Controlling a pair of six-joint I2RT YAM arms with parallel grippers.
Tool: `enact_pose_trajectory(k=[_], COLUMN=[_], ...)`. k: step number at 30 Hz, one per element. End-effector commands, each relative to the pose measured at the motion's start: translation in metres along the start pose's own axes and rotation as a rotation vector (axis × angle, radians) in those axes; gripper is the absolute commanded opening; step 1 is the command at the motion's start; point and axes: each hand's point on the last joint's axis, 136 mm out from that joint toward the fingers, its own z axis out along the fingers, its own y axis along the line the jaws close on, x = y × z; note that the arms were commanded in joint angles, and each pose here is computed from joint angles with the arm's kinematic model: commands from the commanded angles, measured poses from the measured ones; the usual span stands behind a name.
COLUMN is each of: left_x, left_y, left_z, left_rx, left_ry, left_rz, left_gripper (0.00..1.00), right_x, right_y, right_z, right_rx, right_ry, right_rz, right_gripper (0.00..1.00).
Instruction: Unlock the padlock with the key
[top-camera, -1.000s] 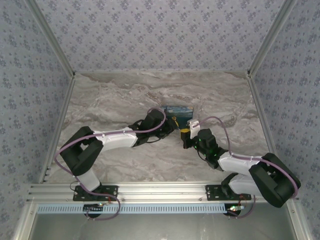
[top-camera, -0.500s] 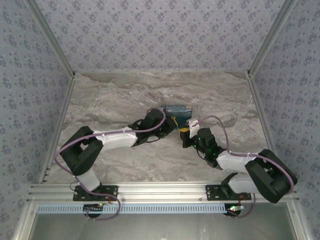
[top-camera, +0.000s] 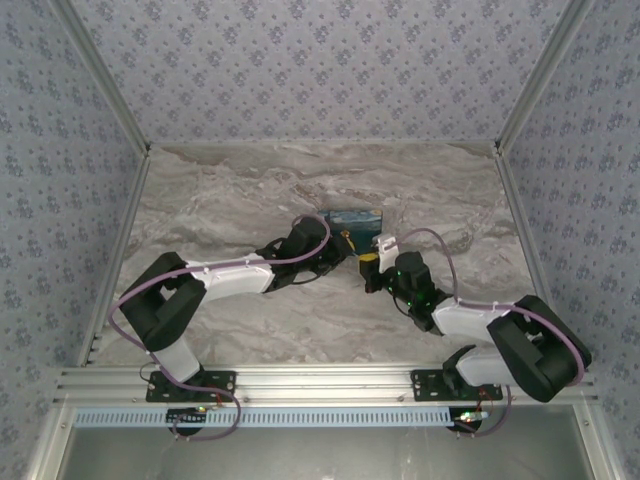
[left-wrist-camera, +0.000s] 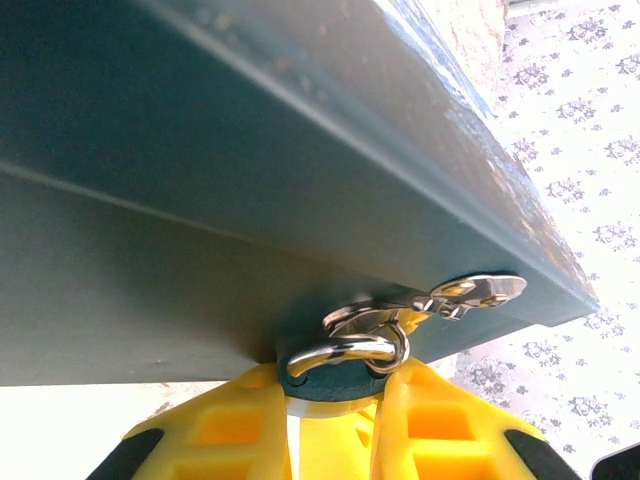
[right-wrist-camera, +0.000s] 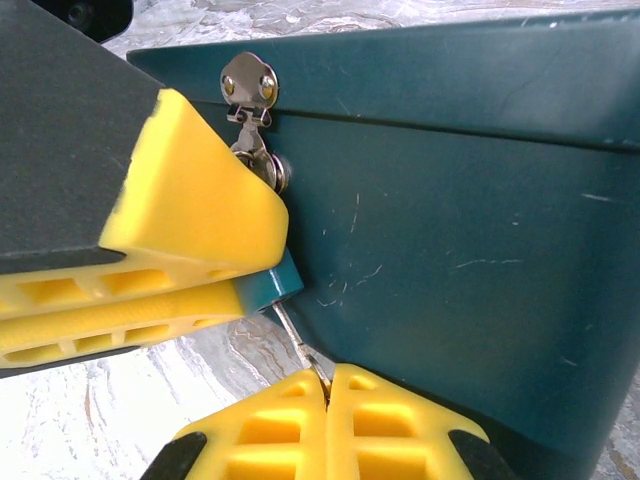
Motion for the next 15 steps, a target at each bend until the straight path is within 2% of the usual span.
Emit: enact_pose_trajectory(k=[1,15], left_x=[0.0285,0.0290], left_y=[-0.0379,-0.0343], left_z=[-0.0084,-0.0083], left_rx=[0.113,0.101], left_ry=[0.123,0.129], left_rz=[0.004,0.026], left_gripper=[0.17,0.17], right_x=[-0.0615,-0.0638], right_y=[0.0165,0.0180], right_z=[0.0044,0.0097], right_rx=[-0.070,-0.191], right_ry=[-0.180,-0.163], right_rz=[-0.013,0.065], right_gripper=[0.00,0.00])
